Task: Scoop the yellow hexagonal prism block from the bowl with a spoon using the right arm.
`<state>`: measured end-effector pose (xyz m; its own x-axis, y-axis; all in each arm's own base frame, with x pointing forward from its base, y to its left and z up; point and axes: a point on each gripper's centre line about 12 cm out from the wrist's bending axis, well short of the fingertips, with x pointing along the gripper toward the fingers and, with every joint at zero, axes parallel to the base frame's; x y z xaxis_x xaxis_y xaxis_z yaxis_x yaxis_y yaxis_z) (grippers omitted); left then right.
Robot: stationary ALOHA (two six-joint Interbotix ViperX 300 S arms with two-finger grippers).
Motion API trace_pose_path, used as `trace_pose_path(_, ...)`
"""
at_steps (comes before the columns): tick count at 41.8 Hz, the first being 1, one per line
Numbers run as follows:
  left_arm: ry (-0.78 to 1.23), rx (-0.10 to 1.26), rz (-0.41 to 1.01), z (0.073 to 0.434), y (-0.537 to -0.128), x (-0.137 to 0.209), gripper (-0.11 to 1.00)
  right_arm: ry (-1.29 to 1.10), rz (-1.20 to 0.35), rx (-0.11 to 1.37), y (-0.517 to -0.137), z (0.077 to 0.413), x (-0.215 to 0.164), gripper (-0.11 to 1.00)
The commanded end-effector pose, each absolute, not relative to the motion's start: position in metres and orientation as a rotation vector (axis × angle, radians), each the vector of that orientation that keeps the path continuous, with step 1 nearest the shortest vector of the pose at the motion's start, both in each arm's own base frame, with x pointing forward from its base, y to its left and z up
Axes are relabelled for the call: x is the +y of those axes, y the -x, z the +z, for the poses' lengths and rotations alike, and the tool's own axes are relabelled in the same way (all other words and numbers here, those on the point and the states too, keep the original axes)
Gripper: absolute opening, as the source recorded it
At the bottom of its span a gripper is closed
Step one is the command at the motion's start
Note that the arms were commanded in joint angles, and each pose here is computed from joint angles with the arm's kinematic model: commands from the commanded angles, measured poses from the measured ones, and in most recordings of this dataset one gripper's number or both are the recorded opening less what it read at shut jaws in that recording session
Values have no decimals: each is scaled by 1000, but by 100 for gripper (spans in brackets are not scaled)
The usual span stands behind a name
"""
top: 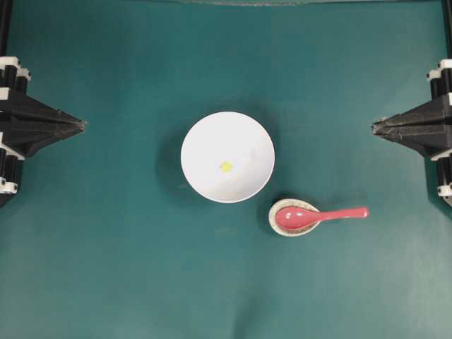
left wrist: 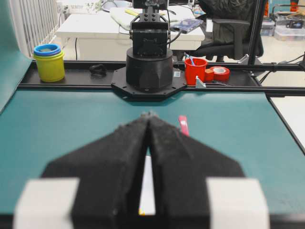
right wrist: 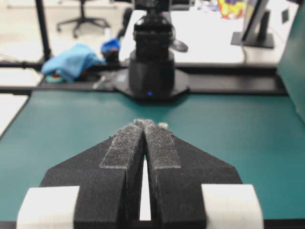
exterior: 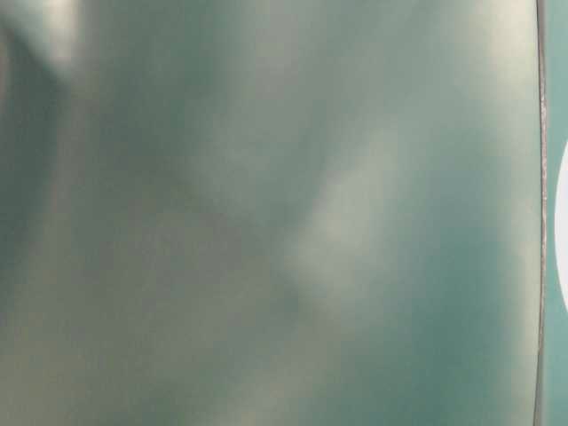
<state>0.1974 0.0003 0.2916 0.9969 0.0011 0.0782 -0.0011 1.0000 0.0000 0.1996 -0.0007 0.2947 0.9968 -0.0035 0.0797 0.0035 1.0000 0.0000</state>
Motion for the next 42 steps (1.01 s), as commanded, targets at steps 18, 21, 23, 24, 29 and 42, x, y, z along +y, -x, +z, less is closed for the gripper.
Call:
trace_pose_path(18, 0, -101, -2, 298, -200, 0, 0, -26, 9, -40, -206, 288, 2, 11)
trace_pose_path(21, 0, -103, -2, 299, -200, 0, 0, -26, 10, -37, -208, 286, 2, 27)
trace_pose_path(23, 0, -101, -2, 298, -200, 0, 0, -26, 10, -35, -209, 284, 2, 38)
trace_pose_path(24, 0, -101, -1, 298, -200, 0, 0, -26, 10, -32, -210, 283, 2, 42)
trace_pose_path(29, 0, -100, -2, 298, -200, 0, 0, -24, 10, -6, -216, 272, 2, 56)
trace_pose_path(42, -3, -101, -3, 298, -200, 0, 0, -51, 17, 82, -239, 232, 6, 55)
